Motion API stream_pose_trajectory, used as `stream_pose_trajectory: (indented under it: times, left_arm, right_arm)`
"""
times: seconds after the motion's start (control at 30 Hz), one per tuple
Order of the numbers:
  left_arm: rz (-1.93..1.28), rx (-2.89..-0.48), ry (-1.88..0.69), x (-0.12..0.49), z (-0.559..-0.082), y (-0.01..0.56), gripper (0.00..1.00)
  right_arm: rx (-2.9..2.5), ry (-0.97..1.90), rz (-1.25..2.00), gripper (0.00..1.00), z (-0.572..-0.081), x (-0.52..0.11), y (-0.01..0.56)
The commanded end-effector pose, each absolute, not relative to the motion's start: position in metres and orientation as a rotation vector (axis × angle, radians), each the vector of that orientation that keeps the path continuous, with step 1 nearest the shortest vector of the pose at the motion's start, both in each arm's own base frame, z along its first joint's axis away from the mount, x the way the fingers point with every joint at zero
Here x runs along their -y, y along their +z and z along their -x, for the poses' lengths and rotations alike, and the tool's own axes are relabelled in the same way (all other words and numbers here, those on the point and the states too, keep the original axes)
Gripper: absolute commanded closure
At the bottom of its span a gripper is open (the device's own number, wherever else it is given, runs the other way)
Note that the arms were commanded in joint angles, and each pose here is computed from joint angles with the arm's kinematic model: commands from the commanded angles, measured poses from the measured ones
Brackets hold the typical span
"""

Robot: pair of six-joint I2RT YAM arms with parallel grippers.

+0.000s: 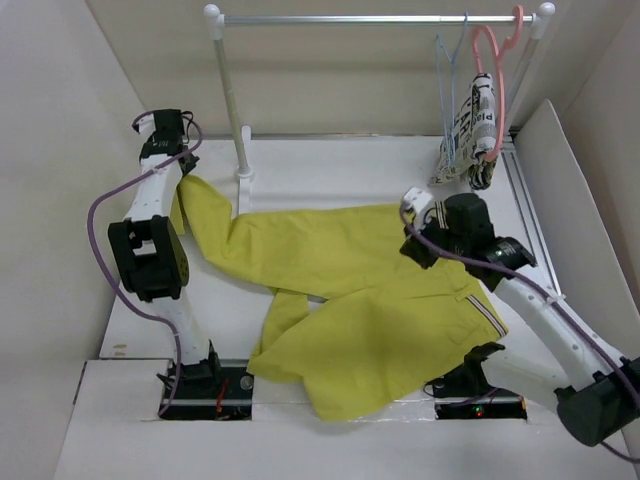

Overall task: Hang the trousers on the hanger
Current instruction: Flatten out the trousers at the center of the board.

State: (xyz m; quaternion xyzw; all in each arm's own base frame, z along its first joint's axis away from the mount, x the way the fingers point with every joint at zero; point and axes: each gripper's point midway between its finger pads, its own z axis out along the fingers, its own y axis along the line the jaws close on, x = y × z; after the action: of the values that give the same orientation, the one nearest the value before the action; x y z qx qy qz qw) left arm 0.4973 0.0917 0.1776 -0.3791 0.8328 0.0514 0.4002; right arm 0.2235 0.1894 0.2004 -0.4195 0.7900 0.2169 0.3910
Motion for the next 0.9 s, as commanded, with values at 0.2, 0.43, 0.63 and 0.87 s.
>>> stream_pose_trajectory:
  times: [0.2,0.43,0.63,0.87]
  left_arm:
    - [0.896,-2.099,0.073,-0.088,-0.512,0.192,1.00]
    - [0.918,-2.056,-0.074,-0.065,-0.498,0.186,1.00]
    - [0.912,-2.031,-0.123,-0.051,-0.494,0.196,1.00]
    - [0.903,-1.983,-0.164,-0.047,-0.484,0.210,1.00]
  right_arm:
    - [-2.108,0.208,0.096,0.37,-0.354,-0.033,0.163]
    - [-2.252,0.113,-0.088,0.13,-0.374,0.018,0.106]
    - [-2.444,0.227,-0.114,0.16,-0.367,0.005,0.050]
    - [-2.498,0.360,-0.005,0.71,-0.361,-0.016,0.029]
